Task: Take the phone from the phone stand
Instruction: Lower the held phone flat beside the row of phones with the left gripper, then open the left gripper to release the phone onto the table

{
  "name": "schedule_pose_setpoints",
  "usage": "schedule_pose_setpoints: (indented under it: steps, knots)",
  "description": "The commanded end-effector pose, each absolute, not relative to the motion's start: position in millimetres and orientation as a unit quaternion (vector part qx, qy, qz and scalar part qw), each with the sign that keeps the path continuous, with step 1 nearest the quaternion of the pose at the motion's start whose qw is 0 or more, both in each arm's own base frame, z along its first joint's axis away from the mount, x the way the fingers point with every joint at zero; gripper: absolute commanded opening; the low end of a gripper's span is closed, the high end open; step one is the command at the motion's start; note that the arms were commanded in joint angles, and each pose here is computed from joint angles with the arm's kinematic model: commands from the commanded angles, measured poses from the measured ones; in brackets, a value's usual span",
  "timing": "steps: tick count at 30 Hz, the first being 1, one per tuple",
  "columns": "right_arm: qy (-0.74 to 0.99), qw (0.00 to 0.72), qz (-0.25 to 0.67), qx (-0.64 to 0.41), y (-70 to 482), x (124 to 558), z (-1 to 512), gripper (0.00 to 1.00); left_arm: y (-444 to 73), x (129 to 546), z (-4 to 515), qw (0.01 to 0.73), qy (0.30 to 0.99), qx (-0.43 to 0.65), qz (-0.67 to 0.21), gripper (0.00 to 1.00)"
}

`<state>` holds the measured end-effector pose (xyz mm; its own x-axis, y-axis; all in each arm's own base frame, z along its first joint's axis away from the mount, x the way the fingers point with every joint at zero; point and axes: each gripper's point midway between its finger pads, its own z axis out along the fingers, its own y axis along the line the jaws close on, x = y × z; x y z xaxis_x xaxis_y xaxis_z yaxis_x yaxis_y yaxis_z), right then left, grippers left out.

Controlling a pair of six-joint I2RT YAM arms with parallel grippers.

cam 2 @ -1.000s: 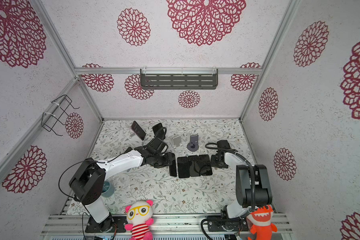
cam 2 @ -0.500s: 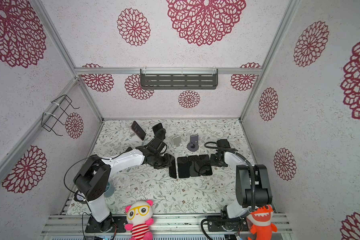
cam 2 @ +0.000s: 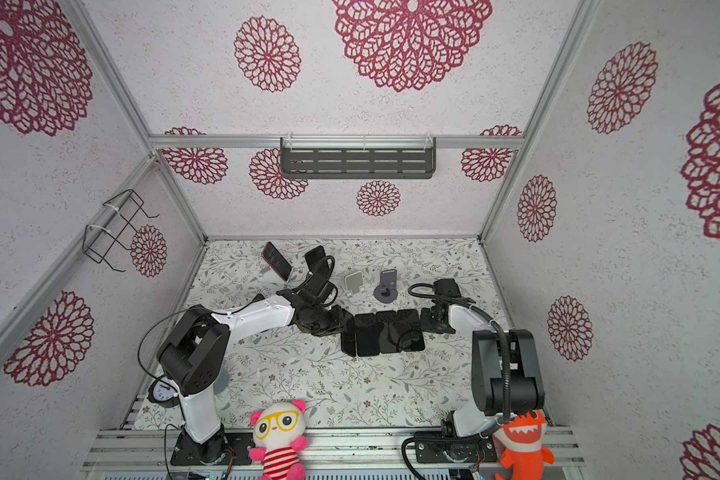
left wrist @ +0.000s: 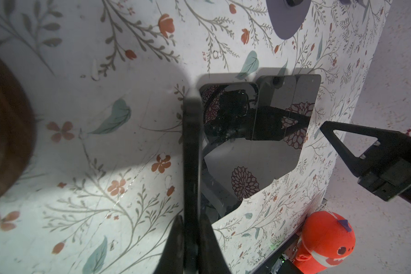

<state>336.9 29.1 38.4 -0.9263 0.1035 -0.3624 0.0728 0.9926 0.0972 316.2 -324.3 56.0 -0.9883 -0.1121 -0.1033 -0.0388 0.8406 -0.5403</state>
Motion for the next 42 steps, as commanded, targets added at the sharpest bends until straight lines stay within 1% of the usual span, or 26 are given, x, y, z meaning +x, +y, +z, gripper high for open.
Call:
schedule_pose_setpoints:
  steps: [1, 9, 12, 23, 30, 36, 39, 42]
  knots:
    - [0.979, 0.194, 0.039, 0.037, 28, 337, 41, 0.00, -325, 324, 50, 0.074, 0.958, -0.044, -0.274, 0.00]
    - [0.980, 0.186, 0.054, 0.040, 36, 333, 30, 0.00, -324, 325, 44, 0.072, 0.960, -0.046, -0.268, 0.00]
    - [0.982, 0.179, 0.057, 0.037, 40, 331, 22, 0.00, -323, 325, 42, 0.072, 0.960, -0.046, -0.266, 0.03]
    - [0.984, 0.172, 0.046, 0.031, 44, 329, 17, 0.00, -314, 320, 33, 0.068, 0.966, -0.044, -0.245, 0.20]
    - [0.984, 0.169, 0.044, 0.031, 44, 328, 15, 0.00, -308, 320, 29, 0.073, 0.971, -0.039, -0.226, 0.28]
    - [0.984, 0.169, 0.040, 0.031, 43, 327, 15, 0.00, -308, 319, 28, 0.074, 0.973, -0.031, -0.217, 0.38]
    - [0.984, 0.170, 0.038, 0.035, 41, 326, 15, 0.00, -306, 318, 14, 0.067, 0.978, -0.025, -0.197, 0.41]
    - [0.983, 0.173, 0.042, 0.039, 43, 327, 15, 0.00, -309, 317, 14, 0.066, 0.978, -0.021, -0.196, 0.42]
